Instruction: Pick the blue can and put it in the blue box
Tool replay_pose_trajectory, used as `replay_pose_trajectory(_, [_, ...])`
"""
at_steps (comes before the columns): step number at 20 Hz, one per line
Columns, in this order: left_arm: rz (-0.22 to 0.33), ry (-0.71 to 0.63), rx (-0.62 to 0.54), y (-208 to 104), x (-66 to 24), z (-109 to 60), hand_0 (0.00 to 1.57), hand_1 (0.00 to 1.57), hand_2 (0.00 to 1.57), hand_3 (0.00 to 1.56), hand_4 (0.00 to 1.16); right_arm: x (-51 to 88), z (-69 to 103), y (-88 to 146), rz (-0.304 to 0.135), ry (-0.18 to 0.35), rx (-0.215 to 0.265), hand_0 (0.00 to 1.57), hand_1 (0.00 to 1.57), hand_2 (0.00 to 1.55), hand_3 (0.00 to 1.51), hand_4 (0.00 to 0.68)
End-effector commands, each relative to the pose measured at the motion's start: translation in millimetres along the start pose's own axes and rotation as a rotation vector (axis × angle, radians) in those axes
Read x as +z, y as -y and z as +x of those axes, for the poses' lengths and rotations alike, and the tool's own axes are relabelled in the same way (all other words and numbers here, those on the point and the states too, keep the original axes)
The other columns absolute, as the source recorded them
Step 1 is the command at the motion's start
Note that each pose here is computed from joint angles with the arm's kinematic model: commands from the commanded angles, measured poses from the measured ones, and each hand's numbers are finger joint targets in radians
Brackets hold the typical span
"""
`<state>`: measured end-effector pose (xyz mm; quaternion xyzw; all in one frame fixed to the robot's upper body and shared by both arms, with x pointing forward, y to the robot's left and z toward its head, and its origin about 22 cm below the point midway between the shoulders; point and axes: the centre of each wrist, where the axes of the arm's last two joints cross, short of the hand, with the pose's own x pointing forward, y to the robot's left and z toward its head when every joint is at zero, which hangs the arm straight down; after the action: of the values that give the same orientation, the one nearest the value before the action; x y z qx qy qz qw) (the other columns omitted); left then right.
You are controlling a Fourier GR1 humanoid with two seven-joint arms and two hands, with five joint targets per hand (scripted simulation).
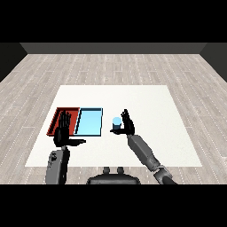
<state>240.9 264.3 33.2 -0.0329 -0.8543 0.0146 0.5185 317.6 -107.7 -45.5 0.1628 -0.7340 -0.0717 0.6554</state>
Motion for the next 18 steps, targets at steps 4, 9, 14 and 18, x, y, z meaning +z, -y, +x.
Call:
replay_pose_trajectory(4, [0.008,-0.002,-0.008,-14.3,3.8,-3.8,0.00,0.00,0.00,0.00,0.00,-12.8,-6.1,-13.0,0.000,-0.026,0.002,0.00,0.00,0.00,0.00,0.000])
replay_pose_trajectory(9, [0.021,0.006,0.039,-16.4,-8.5,-4.9,0.00,0.00,0.00,0.00,0.00,-11.6,-16.9,-10.8,0.011,-0.049,0.019,0.00,0.00,0.00,0.00,0.000])
replay_pose_trajectory(14, [0.008,0.008,0.005,4.8,-22.3,5.1,0.00,0.00,0.00,0.00,0.00,-36.7,-3.2,-5.6,0.009,-0.078,-0.009,0.00,0.00,0.00,0.00,0.000])
replay_pose_trajectory(18, [0.016,-0.007,0.016,2.7,4.5,-25.2,0.00,0.00,0.00,0.00,0.00,-38.2,-2.7,-12.0,-0.077,-0.064,0.058,0.00,0.00,0.00,0.00,0.000])
